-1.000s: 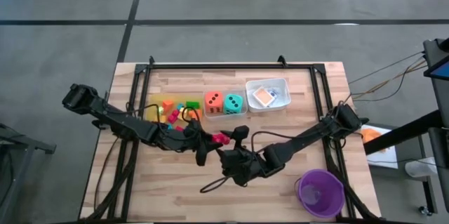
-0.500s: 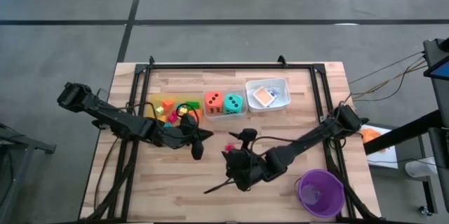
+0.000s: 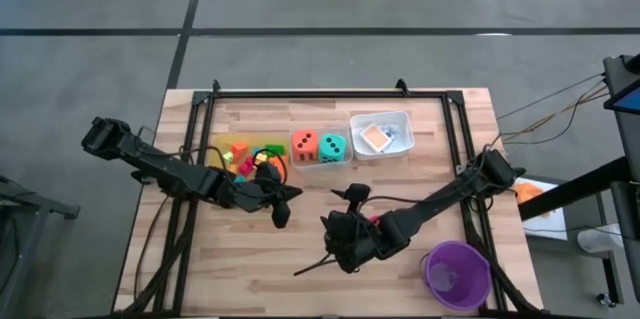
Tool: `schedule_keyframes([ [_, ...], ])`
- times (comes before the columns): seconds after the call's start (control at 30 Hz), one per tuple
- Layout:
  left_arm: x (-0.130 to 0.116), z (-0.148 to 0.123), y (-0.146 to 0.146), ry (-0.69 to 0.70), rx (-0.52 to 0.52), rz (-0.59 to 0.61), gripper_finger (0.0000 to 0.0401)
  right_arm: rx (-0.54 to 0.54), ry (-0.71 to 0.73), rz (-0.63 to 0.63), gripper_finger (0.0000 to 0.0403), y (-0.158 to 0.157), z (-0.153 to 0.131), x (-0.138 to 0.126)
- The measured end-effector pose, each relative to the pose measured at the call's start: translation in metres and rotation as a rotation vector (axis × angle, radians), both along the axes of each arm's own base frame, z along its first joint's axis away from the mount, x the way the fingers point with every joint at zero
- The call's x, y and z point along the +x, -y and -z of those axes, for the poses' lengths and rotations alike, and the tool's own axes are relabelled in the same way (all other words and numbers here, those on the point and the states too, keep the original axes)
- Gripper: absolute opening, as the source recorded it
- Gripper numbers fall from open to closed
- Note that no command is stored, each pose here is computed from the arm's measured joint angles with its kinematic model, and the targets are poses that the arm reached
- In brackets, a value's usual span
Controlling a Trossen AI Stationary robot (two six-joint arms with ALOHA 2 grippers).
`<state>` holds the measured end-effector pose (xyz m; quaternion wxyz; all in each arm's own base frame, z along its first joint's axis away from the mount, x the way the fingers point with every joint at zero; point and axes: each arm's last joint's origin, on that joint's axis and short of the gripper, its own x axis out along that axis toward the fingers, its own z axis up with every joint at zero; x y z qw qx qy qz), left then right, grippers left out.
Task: Pick & Place Toys
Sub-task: Put the red game piece into the yellow bin
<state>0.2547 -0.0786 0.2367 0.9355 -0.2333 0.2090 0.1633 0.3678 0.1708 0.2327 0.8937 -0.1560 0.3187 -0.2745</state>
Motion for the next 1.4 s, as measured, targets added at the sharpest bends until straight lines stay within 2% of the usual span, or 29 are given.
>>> schedule_keyframes([
  [0.2, 0.0, 0.001, 0.0, -0.011, 0.001, 0.005, 0.0, 0.148, -0.048, -0.008, 0.0384, 0.0, -0.001, -0.008],
  [0.4, 0.007, 0.007, 0.004, -0.007, -0.026, 0.043, 0.0008, 0.203, -0.102, 0.067, 0.0384, -0.002, -0.014, -0.038],
  [0.5, 0.018, 0.012, 0.008, 0.022, -0.039, 0.089, 0.0032, 0.219, -0.109, 0.097, 0.0384, -0.005, -0.026, -0.058],
  [0.6, 0.034, 0.017, 0.014, 0.04, -0.008, 0.124, 0.0069, 0.256, -0.106, 0.111, 0.0384, -0.012, -0.035, -0.076],
  [0.77, 0.06, 0.014, 0.021, -0.018, 0.057, 0.175, 0.0138, 0.332, -0.131, 0.085, 0.0384, -0.018, -0.043, -0.092],
  [0.87, 0.063, 0.0, 0.02, -0.101, 0.059, 0.201, 0.0174, 0.359, -0.303, 0.004, 0.0384, -0.019, -0.027, -0.094],
  [1.0, 0.054, -0.013, 0.018, -0.19, 0.068, 0.177, 0.0211, 0.299, -0.442, -0.094, 0.0384, -0.02, 0.004, -0.095],
  [1.13, 0.042, -0.019, 0.018, -0.184, 0.089, 0.15, 0.0237, 0.297, -0.515, -0.131, 0.0384, -0.014, 0.03, -0.098],
  [1.4, 0.017, -0.016, 0.008, -0.181, 0.091, 0.121, 0.0253, 0.435, -0.603, -0.242, 0.0384, 0.005, 0.067, -0.094],
])
